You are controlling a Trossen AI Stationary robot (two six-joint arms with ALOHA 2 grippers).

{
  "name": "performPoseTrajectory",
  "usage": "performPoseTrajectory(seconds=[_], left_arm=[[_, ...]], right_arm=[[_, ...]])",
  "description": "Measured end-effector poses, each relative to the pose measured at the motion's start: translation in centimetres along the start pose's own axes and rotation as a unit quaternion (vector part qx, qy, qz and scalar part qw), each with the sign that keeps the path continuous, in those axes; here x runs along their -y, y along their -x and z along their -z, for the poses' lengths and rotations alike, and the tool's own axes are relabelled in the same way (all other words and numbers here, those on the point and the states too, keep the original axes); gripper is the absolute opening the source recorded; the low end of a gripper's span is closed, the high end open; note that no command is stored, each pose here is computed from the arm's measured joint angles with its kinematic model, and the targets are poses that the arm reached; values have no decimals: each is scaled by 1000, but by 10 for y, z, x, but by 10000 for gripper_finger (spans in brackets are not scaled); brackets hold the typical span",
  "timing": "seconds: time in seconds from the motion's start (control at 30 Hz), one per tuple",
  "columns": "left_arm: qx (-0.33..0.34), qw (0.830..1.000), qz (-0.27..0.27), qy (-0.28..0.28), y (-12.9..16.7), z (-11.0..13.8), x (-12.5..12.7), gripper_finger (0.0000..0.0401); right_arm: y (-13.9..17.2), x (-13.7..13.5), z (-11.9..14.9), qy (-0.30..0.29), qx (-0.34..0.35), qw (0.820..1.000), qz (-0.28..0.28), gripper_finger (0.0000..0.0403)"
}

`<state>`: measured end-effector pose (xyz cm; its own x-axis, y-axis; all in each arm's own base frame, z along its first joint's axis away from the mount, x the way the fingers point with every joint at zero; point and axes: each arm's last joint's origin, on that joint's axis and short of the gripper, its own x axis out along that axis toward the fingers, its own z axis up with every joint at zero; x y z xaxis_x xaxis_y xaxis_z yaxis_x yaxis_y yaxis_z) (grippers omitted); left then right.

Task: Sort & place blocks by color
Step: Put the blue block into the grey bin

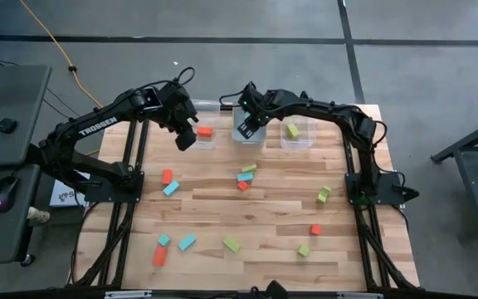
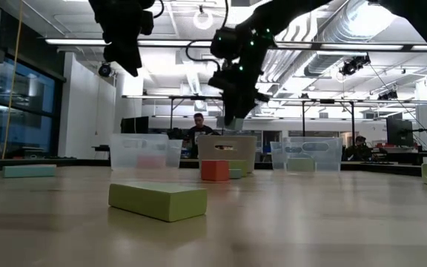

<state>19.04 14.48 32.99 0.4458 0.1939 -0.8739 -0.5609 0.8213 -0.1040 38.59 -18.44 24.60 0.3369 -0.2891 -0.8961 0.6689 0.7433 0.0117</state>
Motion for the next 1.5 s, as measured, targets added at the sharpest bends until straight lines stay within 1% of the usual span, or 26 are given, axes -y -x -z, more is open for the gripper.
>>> performPoseTrajectory(seconds=[0.2, 0.37, 0.47, 0.83, 1.0, 1.3, 1.5], left_arm=[[10, 1000, -1, 3, 0, -2, 0, 184], [10, 1000, -2, 11, 0, -2, 0, 184], [10, 1000, -2, 15, 0, -2, 0, 184], [11, 1000, -1, 24, 0, -2, 0, 184], [11, 1000, -2, 24, 0, -2, 0, 184], [10, 1000, -1, 24, 0, -2, 0, 184], [10, 1000, -1, 24, 0, -2, 0, 184]], right_arm=[[-25, 0, 17, -15, -17, 999, -33, 111], [-40, 2, 32, -33, -35, 998, -29, 111], [-46, 2, 36, -34, -35, 998, -35, 111], [-46, 2, 36, -36, -30, 998, -36, 113], [-46, 2, 35, -43, -27, 998, -30, 138], [-46, 1, 33, -40, -15, 998, -42, 147], [-46, 0, 32, -44, -12, 998, -51, 173]])
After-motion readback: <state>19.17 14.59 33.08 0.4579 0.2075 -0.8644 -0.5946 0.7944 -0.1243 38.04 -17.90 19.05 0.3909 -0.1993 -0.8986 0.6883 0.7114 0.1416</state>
